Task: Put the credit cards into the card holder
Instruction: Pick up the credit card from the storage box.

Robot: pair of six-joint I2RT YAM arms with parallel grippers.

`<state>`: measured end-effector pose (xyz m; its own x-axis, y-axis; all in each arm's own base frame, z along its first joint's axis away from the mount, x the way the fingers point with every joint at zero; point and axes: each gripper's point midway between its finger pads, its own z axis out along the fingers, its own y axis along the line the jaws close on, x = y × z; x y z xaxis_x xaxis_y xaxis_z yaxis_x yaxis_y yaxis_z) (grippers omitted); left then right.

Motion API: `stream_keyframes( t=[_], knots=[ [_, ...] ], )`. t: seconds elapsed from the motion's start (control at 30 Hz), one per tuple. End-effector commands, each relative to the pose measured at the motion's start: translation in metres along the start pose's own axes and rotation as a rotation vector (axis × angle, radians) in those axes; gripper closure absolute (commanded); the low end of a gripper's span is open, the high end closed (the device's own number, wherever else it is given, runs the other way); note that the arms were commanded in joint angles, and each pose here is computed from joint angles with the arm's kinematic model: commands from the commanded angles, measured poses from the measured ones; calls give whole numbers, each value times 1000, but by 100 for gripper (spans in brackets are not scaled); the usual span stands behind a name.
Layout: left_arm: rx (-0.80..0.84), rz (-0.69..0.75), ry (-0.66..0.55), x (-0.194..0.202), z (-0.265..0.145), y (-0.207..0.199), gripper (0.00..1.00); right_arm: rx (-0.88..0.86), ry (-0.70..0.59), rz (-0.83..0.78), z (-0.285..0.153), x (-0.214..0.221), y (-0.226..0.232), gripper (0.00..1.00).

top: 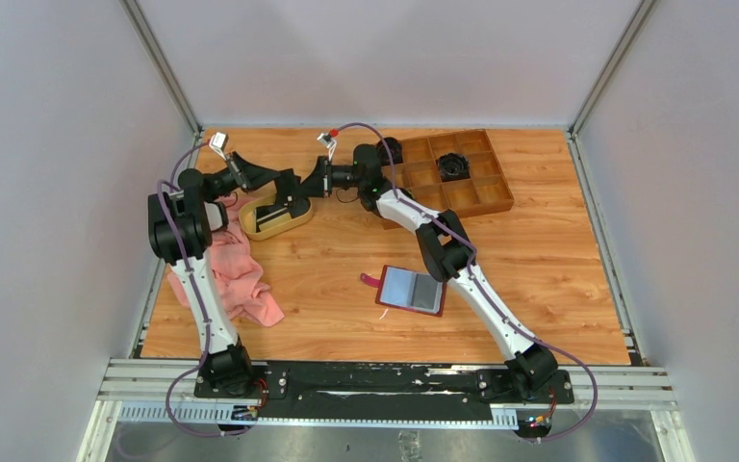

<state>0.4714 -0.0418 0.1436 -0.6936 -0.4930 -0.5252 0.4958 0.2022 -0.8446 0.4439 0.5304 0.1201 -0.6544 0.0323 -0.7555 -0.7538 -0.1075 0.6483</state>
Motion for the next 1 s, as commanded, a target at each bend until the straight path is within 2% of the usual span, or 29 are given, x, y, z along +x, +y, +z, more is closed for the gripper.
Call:
stream_keyframes(
  t=[0.0,0.1,0.3,0.5,0.9,0.97],
  knots=[
    [7,56,-7,-8,-6,2,92,-12,-26,-55,0,-22,16,100],
    [-8,66,-35,-15,-15,6,97,5,-23,-62,-1,-19,10,100],
    [-16,75,-46,-16,-18,11,100,24,-16,-75,0,-11,1,99],
    [-19,85,-53,-17,-19,14,100,39,-14,-81,1,-7,-5,85],
    [-22,120,-74,-25,-20,15,100,80,17,-94,-1,5,-18,77],
    [-22,128,-81,-29,-20,13,100,78,20,-98,-1,5,-18,73]
  ],
)
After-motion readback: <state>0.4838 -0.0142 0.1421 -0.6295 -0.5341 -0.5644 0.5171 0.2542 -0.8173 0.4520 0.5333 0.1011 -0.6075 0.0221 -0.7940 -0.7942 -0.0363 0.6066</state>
